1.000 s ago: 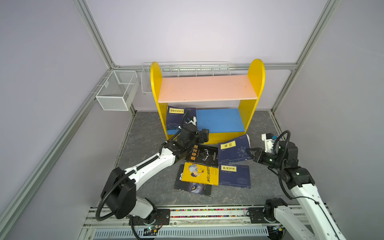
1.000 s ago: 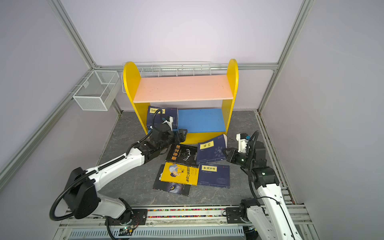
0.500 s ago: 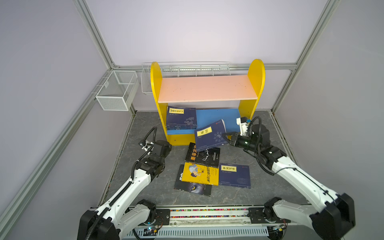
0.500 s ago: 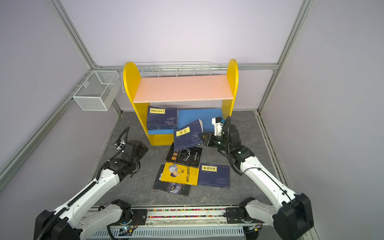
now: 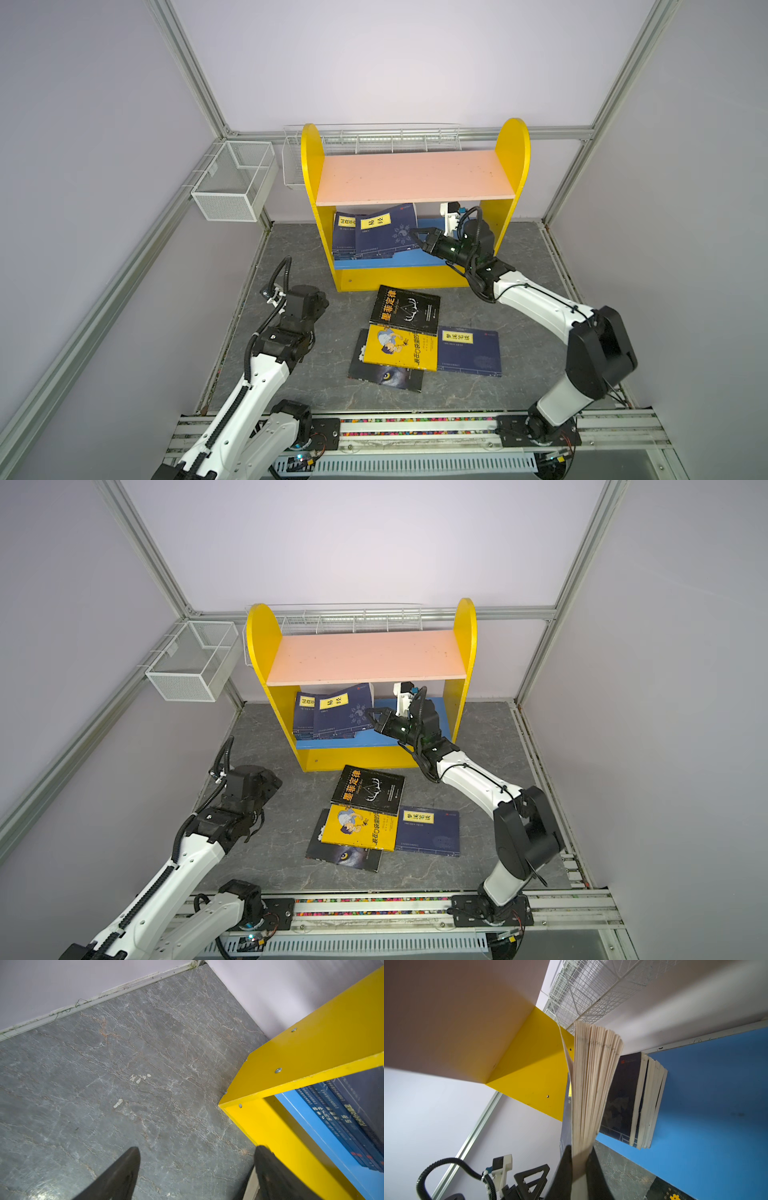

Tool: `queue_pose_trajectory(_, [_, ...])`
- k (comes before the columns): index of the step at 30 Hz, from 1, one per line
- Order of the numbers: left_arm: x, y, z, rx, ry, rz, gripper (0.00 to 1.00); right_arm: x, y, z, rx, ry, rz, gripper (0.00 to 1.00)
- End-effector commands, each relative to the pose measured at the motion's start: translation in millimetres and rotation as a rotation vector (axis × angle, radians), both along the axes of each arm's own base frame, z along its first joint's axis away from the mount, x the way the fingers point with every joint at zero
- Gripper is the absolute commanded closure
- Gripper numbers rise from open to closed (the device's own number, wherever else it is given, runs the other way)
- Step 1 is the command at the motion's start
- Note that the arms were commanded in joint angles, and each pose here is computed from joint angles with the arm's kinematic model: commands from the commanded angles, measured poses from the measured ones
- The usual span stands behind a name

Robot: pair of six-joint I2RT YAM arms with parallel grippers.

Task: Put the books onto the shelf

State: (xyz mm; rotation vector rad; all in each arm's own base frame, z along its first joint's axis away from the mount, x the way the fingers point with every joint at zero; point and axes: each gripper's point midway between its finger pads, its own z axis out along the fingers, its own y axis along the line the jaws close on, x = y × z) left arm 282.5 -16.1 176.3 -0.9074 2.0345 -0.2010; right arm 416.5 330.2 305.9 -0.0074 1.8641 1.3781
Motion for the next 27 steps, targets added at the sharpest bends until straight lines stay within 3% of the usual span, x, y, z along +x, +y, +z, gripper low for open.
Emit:
queue_pose_trajectory(1, [-6,0,-4,0.018,0.030,-0.029,0.13,10,7,39,0.114,-0.090,-0.011,0.94])
queue_pose_trajectory(13, [-17,4,2,0.046,0.025,-0.053,0.13,47,43,-9,0.075,0.015,-0.002,0.94])
queue_pose_trajectory(27, [-22,7,1,0.065,0.042,-0.059,0.12,58,83,-49,0.070,0.123,0.063,0.93])
